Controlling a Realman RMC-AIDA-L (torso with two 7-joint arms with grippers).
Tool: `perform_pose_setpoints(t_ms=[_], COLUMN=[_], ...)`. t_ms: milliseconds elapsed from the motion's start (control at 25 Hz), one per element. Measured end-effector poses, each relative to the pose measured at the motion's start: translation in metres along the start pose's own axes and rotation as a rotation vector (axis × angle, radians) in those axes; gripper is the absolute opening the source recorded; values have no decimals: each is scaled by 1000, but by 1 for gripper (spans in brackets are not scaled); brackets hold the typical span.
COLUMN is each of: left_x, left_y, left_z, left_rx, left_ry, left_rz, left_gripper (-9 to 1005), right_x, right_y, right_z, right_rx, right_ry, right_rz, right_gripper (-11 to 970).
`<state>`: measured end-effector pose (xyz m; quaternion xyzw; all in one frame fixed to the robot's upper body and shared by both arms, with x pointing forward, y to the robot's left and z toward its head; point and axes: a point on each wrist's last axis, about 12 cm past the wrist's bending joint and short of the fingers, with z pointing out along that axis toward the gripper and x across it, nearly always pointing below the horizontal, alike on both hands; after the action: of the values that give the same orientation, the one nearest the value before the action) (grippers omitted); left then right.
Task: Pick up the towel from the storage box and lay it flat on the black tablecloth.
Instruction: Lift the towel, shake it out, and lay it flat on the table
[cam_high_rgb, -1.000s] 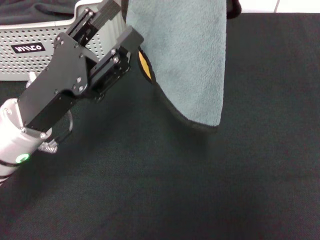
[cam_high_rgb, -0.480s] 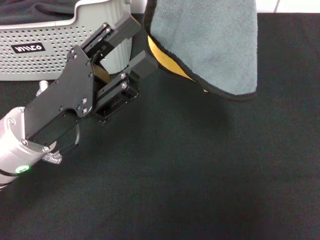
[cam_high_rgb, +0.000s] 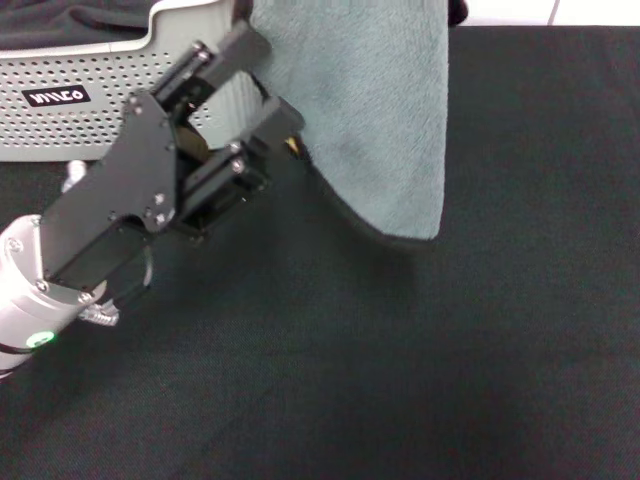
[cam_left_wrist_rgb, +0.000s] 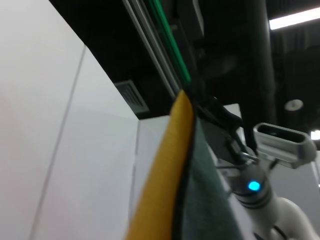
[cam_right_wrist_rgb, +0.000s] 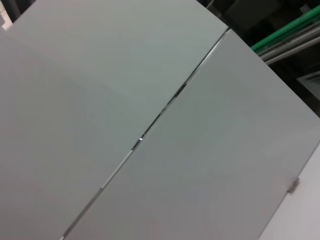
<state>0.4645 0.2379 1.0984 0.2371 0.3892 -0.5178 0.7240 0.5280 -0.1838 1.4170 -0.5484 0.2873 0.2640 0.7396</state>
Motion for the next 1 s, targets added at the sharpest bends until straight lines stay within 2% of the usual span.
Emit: perform_pose_setpoints(t_ms=[160,360,560,800,1000], left_x=[-5,-7,-4,5,6], left_y=[0,0,1,-2,-2], left_z=[-9,-13,-6,8,9], left_rx=[-70,-92,-45,95,100], left_ry=[-37,-46,-25,55,58], left_rz=[50,66,44,-14,-15], left_gripper=[662,660,657,654,652], right_x=[-2,-5,-7,-6,-6], right_y=[2,5,5,3,2], right_z=[1,0,3,1,1], right_rx=[-13,-23,-32,-21,-12], right_ry=[-4,-12,-19,-18,-18], right_rz=[-5,-10,-14,-13,-14], right_gripper=[7,7,7,6,6])
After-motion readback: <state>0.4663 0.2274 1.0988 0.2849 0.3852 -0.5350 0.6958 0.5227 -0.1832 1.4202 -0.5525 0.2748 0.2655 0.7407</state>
